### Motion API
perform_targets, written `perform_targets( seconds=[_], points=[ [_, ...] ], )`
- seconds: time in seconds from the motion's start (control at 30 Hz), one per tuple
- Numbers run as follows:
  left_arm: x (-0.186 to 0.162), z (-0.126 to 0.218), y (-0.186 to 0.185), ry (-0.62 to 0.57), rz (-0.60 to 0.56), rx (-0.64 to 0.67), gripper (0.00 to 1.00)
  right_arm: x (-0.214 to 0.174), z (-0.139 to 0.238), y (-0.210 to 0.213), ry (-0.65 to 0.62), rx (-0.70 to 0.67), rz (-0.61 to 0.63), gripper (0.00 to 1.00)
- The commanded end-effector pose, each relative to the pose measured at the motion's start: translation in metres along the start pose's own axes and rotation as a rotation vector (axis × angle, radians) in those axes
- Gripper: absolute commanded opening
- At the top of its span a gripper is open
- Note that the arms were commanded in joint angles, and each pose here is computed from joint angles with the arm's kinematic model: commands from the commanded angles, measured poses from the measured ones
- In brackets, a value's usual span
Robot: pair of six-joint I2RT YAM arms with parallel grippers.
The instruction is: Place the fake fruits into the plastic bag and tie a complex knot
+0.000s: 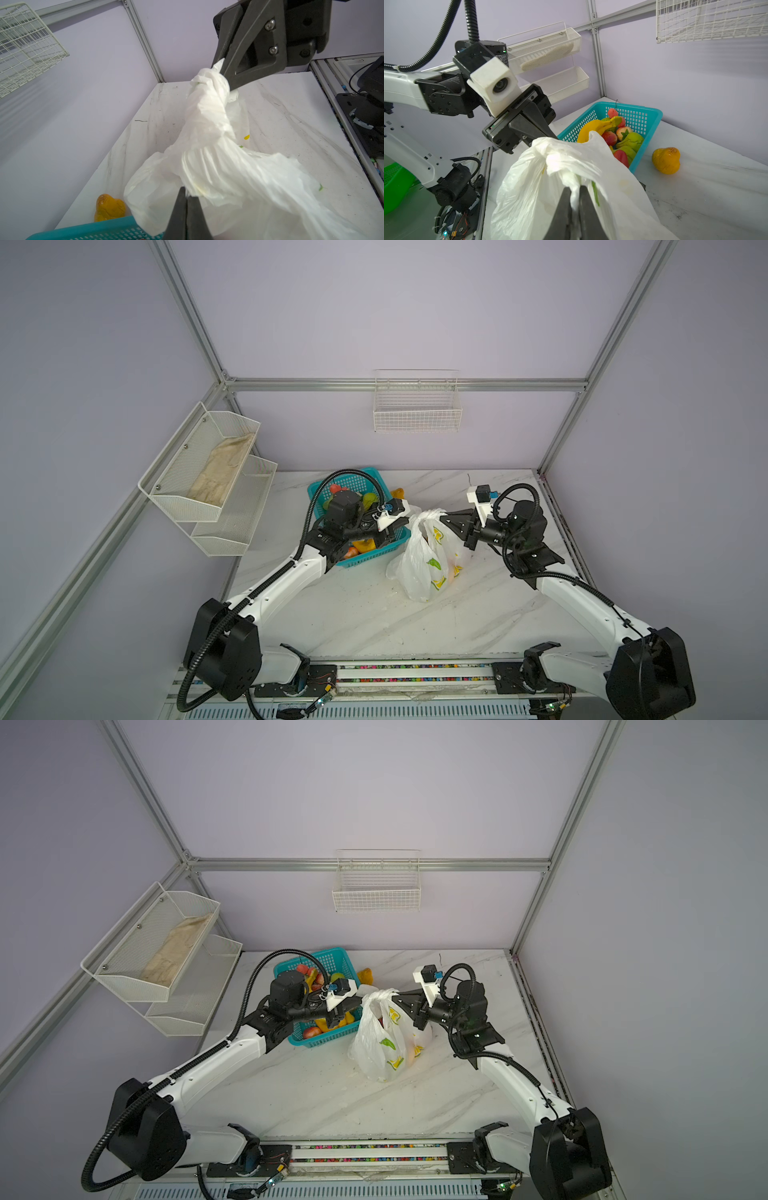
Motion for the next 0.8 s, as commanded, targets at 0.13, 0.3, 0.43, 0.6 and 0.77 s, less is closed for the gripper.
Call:
perform_targets(
  seconds=[0.13, 0.3, 0.43, 0.6, 0.77],
  points=[
    [0.005, 0.013, 0.010, 0.047, 0.004, 0.139, 0.00, 0.007, 0.008, -0.002, -0.013, -0.111, -0.028, 0.00],
    [-0.009, 0.017, 0.016, 0.134, 0.043, 0.230, 0.00, -0.005, 0.014, -0.006, 0.008, -0.174, -0.145, 0.00],
    [-0.019, 0.022, 0.021, 0.194, 0.068, 0.313, 0.00, -0.010, 0.019, -0.008, 0.025, -0.230, -0.233, 0.00],
    [-0.036, 0.025, 0.031, 0.303, 0.100, 0.415, 0.00, -0.024, 0.023, -0.017, 0.084, -0.286, -0.348, 0.00],
    [-0.060, 0.029, 0.038, 0.424, 0.136, 0.501, 0.00, -0.041, 0.035, -0.032, 0.143, -0.397, -0.444, 0.00]
  ],
)
Point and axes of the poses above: each gripper's point midway between its finger pads, its own z axis back along the fingers, its own y axis along the line the jaws close on, x = y × z, the point moved 6 cm from there along z, back along the fingers, and after that the axes turned 7 degrees about -z, right-handed, at the moved point
